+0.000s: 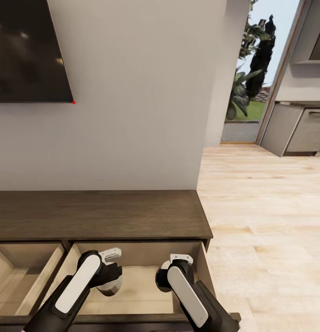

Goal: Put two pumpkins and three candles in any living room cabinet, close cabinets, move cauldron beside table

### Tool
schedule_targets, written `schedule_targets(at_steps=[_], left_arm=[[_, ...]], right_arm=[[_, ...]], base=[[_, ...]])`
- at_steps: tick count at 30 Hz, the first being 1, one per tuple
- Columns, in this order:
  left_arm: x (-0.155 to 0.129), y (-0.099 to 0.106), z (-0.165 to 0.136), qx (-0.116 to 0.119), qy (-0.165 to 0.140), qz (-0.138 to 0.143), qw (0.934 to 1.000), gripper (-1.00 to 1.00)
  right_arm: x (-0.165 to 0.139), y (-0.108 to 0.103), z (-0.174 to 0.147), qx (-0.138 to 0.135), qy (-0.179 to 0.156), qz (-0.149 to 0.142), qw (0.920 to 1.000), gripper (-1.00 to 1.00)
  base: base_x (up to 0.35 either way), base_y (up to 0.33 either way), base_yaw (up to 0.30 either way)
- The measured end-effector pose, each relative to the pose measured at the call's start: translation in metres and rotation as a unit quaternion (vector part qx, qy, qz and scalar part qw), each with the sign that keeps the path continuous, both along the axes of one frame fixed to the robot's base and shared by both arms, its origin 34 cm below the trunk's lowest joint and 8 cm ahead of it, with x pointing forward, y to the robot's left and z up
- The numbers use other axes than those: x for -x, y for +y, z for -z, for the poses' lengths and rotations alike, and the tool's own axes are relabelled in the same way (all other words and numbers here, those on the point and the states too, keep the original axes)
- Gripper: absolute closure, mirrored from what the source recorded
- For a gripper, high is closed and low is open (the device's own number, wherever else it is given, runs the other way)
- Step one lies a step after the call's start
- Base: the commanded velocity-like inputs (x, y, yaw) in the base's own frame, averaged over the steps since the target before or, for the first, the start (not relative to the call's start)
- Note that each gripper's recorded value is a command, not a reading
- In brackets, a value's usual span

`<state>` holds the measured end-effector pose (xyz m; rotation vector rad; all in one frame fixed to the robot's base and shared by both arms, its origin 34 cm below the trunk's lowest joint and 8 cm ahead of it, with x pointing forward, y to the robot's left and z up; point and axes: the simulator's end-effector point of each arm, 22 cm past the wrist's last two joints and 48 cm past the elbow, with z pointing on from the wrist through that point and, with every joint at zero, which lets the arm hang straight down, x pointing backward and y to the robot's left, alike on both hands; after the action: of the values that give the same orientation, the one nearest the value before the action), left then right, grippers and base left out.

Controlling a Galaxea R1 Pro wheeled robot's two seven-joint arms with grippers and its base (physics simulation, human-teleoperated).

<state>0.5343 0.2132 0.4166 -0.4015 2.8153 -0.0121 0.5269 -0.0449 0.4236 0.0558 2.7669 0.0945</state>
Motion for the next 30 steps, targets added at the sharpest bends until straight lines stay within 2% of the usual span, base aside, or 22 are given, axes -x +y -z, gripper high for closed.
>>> schedule_targets(at_steps=[11, 16, 30], left_arm=[[0.004, 0.0, 0.016, 0.0, 0.0, 0.0, 1.0, 1.0], [0.007, 0.0, 0.026, 0.0, 0.01, 0.0, 1.0, 1.0], [0.009, 0.0, 0.033, 0.0, 0.018, 0.0, 0.9998, 1.0]], right_arm=[[0.004, 0.0, 0.016, 0.0, 0.0, 0.0, 1.0, 1.0], [0.006, 0.0, 0.025, 0.0, 0.01, 0.0, 1.0, 1.0], [0.008, 0.0, 0.032, 0.0, 0.017, 0.0, 0.9999, 1.0]], base=[[0.0, 0.0, 0.0], [0.0, 0.0, 0.0], [0.0, 0.0, 0.0]])
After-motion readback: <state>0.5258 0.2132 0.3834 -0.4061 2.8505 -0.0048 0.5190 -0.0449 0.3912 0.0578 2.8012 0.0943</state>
